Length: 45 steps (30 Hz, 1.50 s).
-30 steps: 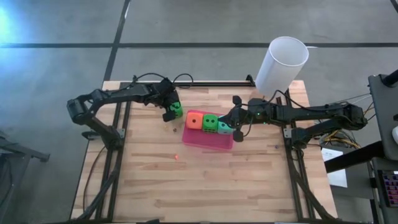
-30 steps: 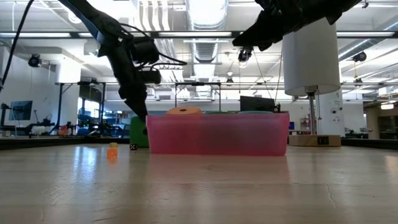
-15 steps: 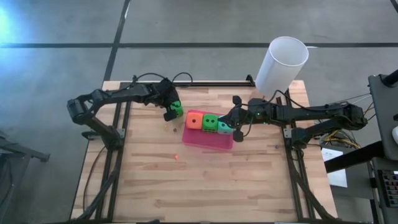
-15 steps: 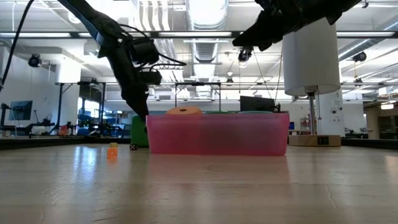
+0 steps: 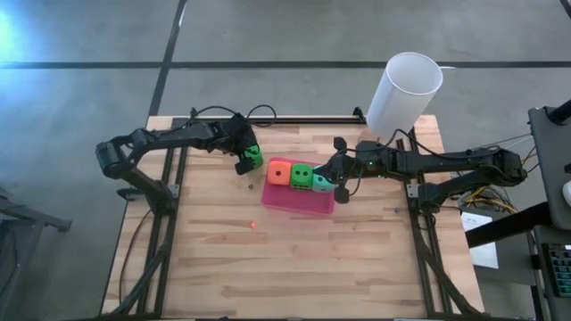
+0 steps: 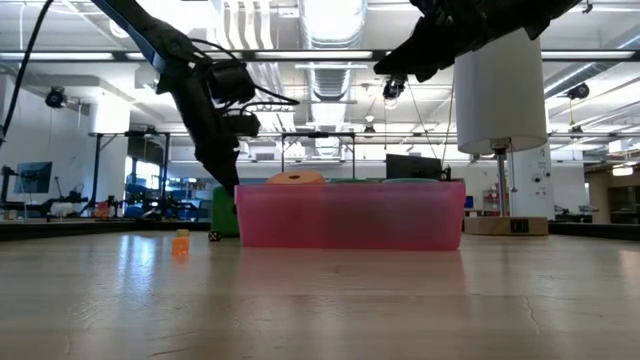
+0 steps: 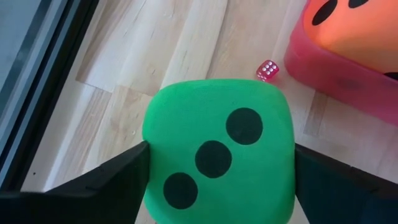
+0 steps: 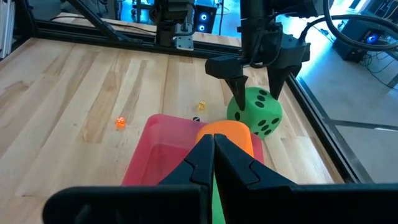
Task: Pick & Place Dice
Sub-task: Put the large green die into the pink bin, then put the green die into the pink bin
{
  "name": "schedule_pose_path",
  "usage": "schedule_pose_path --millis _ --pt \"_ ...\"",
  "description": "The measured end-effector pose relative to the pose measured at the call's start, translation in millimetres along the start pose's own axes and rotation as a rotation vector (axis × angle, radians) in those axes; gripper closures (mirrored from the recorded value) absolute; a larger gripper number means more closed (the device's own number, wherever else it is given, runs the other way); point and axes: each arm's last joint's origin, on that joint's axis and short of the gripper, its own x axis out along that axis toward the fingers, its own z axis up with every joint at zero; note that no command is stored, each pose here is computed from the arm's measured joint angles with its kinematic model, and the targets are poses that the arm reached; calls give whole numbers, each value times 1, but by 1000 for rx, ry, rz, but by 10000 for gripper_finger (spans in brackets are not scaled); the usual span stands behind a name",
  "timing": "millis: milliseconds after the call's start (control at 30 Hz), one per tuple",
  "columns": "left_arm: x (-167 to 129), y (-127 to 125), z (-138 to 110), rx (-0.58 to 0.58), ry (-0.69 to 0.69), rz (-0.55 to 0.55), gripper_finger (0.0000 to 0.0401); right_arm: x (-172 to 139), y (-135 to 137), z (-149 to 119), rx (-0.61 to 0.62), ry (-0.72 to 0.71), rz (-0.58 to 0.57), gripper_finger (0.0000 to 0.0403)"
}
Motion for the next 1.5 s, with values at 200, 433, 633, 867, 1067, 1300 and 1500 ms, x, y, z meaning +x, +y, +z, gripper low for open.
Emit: schedule_pose_path --millis 200,433,633,867,1067,1300,1500 --pt "0 0 0 -3 8 32 80 0 0 0 0 0 0 394" --pt "-6 -2 6 1 -2 50 84 0 0 0 0 0 0 394" --pt "-22 -5 11 11 -51 53 91 0 0 0 0 1 0 394" --pt "-42 -5 11 11 -104 69 136 0 0 0 0 2 0 394" --pt "-48 -6 12 -30 -128 71 187 0 0 0 0 2 0 394" --pt "-48 -6 12 -35 -129 70 220 0 0 -1 0 7 1 394" --pt "-48 -6 11 -35 -120 65 234 0 0 -1 0 7 1 394"
